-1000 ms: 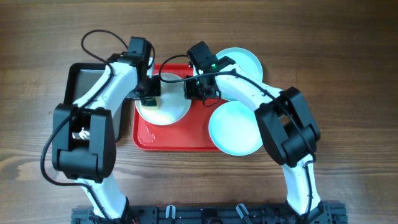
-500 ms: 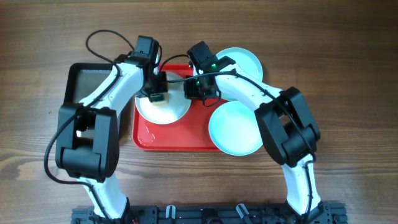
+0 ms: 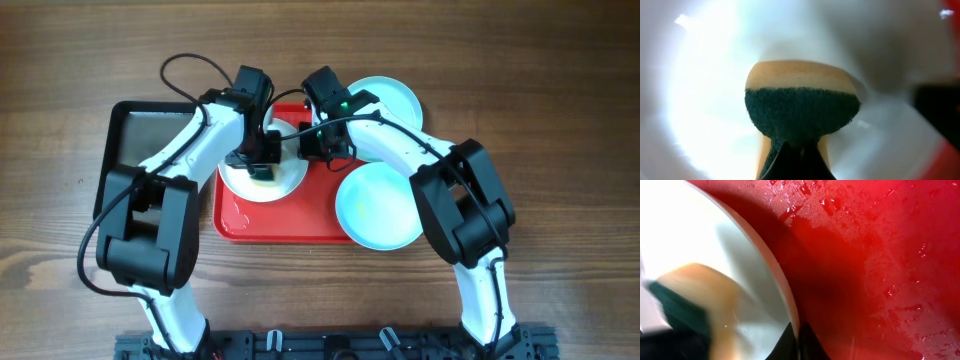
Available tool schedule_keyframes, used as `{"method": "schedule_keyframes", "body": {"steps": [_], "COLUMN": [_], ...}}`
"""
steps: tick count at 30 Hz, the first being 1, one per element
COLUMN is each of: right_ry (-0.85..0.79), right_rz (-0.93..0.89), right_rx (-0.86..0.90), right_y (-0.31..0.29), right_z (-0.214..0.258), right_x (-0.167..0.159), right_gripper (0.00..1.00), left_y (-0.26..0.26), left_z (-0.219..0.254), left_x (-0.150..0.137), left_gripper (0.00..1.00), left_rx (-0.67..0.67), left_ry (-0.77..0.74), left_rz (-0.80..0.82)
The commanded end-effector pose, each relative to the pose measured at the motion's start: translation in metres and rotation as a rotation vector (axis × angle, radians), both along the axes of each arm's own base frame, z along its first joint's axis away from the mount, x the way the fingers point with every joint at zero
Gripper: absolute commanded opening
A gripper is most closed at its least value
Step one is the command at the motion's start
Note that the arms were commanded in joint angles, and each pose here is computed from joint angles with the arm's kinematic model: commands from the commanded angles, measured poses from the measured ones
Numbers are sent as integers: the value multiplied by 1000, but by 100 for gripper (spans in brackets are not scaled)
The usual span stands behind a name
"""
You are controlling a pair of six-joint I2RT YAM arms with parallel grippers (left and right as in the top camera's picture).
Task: Clean dirty plates on tray and stack at the side
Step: 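Scrub the white plate with the sponge while right gripper holds it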
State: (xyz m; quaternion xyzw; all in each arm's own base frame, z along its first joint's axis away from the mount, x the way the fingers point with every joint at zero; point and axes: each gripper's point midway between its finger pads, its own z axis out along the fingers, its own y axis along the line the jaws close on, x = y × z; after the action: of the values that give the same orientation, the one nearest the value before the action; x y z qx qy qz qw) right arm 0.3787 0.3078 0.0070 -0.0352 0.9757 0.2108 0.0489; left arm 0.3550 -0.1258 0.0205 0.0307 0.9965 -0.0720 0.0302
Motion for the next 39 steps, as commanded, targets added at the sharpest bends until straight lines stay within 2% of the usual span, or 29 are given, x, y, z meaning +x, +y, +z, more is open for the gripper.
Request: {"method": "schedule_keyframes", "body": {"steps": [1,8,11,14,19,21,22,25,28,33,37,39], "right_ry": [24,26,27,26,26,25,25,25,43,109,143,136], "right_rz": [17,16,16,19,19,19,19,19,23,24,11,14], "right_rx": [42,41,40,40,40,40,40,41,63,129,188,192], "right_y": [8,8,7,7,7,7,7,7,10,8,3,4], "right_z": [0,-1,-1,-1,-1,-1,-1,-1,1,-4,-6,-6], "right_x": [-1,-1,-2,-2,-2,-2,-2,-2,-4,-13,-12,-11], "right_gripper": [4,4,5,4,4,4,4,4,4,4,5,4], "left_y": [-47,-6,34,67,79,72,61,7,-31,-33,-19,-28], "left_z": [5,-12,-15,-8,-12,-17,-23,-28,-21,-22,-26,-25], "left_x": [0,56,72,69,39,22,10,-24,-36,-20,-6,-5], "left_gripper": [4,4,4,4,4,4,4,4,4,4,4,4], "left_rx": [-227,47,266,439,510,471,404,84,-150,-164,-93,-96], "left_ry": [0,-213,-286,-313,-196,-110,-45,128,166,107,94,85], "left_rz": [-115,-9,116,223,203,170,123,-84,-205,-181,51,64]}}
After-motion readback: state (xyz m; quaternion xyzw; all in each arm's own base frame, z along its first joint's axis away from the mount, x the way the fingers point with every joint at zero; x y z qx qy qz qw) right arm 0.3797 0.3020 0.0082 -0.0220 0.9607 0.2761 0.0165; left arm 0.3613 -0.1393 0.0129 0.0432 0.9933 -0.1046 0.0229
